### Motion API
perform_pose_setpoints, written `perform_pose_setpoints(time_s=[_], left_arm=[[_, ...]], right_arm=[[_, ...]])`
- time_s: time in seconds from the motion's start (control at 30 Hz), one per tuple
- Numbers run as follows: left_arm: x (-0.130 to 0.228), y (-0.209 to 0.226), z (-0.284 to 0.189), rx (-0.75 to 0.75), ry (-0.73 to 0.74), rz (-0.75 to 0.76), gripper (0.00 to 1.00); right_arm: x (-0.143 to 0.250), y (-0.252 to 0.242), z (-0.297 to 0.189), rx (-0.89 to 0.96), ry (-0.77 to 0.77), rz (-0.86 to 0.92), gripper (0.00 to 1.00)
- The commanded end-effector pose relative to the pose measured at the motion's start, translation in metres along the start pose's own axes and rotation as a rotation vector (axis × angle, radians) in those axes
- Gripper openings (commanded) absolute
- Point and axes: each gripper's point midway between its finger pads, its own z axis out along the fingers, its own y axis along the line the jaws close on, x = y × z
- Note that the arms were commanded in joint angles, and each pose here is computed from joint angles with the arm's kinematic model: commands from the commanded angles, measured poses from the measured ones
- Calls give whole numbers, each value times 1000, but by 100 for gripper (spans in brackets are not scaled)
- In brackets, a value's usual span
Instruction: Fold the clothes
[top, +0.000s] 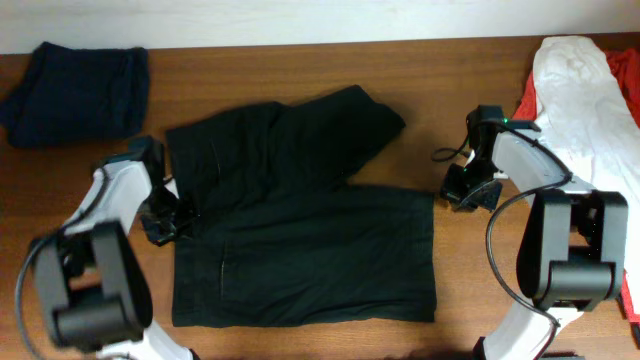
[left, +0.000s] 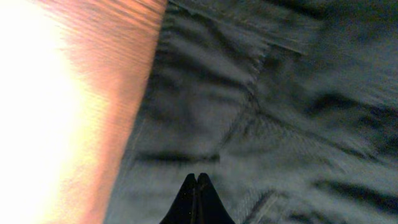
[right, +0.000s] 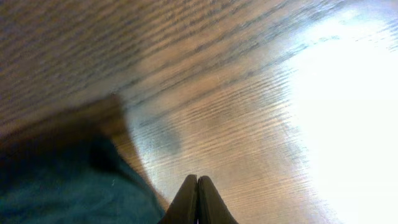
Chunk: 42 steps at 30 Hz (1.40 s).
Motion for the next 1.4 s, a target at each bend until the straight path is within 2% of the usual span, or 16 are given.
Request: perform_pose_setpoints(time_s=[0.0,0.03,0.07,0.1,0.17,0.23,0.4,0.67,0.7,0.77,0.87,0.9,0.93,1.07,1.3,1.37], left_arm=[[-3,-2,-62,33,-209,6,4],[-3,-3,-71,44,-242,9,20],[-3,-5,-83,57,-287,13,48],[-5,-6,-91,68,-323,17,66],[-9,-8,-94,76,-347,19,75],[-10,-8,-93,75,-345,19,79],[-8,-7,-92,73,-336,18,82],[-6,-7,-92,71,-330,17,86],[-6,-7,-92,71,-331,18,86],[-7,-7,-92,71,-333,18,86],[-7,-7,-92,72,-334,18,86],[-7,-7,-92,72,-336,18,86],[-7,-7,-92,72,-336,18,86],[-7,-7,-92,72,-336,18,86],[-7,-7,-92,72,-335,18,86],[-7,-7,-92,72,-335,18,86]], right_arm=[[-13,11,-64,-63,-151,-13,5],[-13,19,-76,-109,-173,-48,11],[-14,33,-90,-181,-200,-113,28],[-20,50,-104,-268,-242,-182,71],[-34,73,-116,-351,-320,-236,93],[-45,94,-119,-381,-383,-285,94],[-70,162,-105,-439,-524,-420,93],[-130,175,-39,-372,-623,-397,94],[-133,177,-37,-376,-630,-398,91],[-134,177,-33,-374,-627,-397,70],[-132,174,-18,-360,-595,-393,66],[-132,174,-17,-357,-589,-393,54],[-131,173,-17,-357,-589,-393,51],[-131,173,-15,-354,-583,-393,51],[-126,182,-13,-359,-582,-412,40],[-125,181,-11,-356,-575,-411,14]])
